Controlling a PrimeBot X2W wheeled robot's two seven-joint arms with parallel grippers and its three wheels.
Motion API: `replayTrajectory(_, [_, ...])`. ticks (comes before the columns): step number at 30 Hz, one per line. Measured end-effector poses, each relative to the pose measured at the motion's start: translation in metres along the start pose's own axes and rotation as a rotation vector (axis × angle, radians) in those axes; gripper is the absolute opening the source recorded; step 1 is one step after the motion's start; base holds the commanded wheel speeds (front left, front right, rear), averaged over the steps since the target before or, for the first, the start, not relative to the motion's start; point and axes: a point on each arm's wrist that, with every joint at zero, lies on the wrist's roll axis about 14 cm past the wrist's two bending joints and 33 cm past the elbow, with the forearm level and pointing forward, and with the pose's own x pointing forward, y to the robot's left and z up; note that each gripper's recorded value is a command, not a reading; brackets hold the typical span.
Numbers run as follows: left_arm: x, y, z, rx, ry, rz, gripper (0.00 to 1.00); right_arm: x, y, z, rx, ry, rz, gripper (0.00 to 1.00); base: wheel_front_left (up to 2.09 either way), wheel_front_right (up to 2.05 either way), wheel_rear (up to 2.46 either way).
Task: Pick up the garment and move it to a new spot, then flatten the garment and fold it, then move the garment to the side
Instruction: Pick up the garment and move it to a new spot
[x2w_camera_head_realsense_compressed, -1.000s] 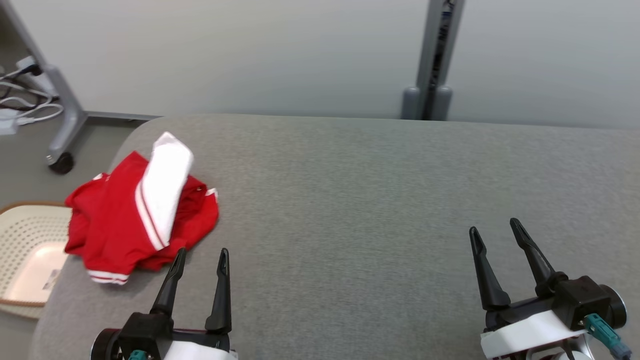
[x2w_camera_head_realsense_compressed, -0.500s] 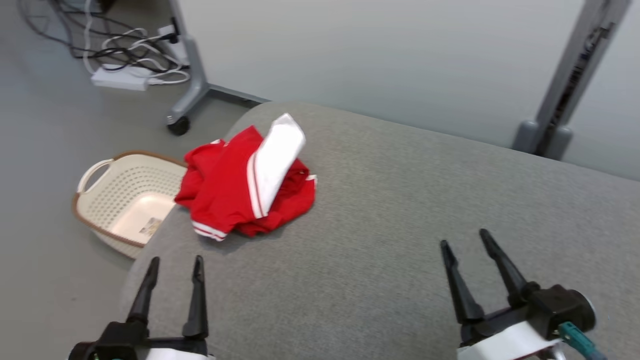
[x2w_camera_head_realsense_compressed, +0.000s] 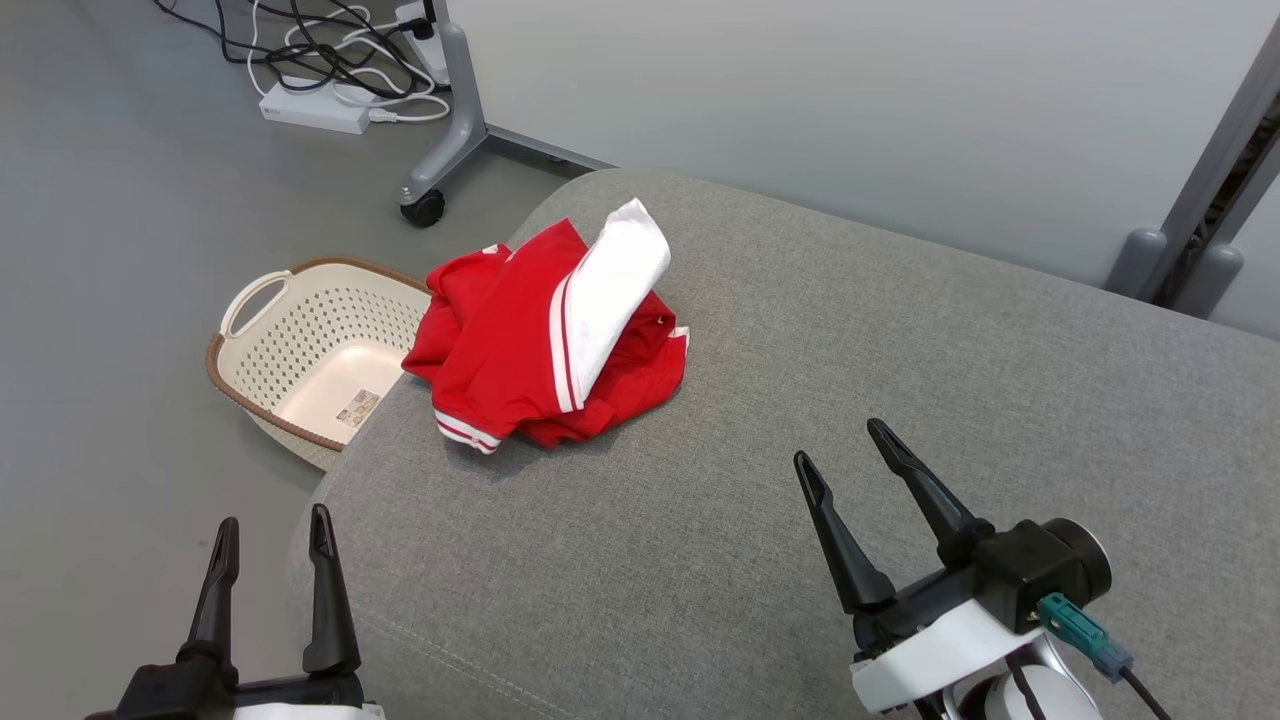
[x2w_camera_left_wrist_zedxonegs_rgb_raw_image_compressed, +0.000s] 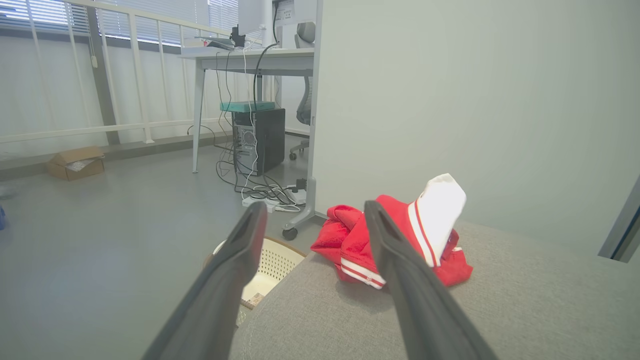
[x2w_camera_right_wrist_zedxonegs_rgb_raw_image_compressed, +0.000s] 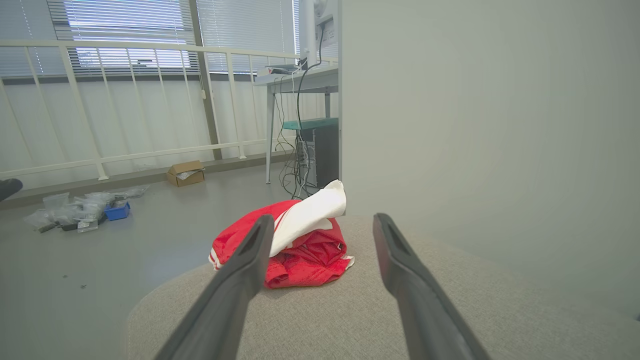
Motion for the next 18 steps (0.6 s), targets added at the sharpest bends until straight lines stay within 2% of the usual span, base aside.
replayTrajectory(18, [-0.003, 0.001, -0.003, -0.009, 0.009, 0.004, 1.00, -0.005, -0.009, 0.000, -0.004, 0.007, -0.034, 1.00, 0.00, 0.00, 0.00])
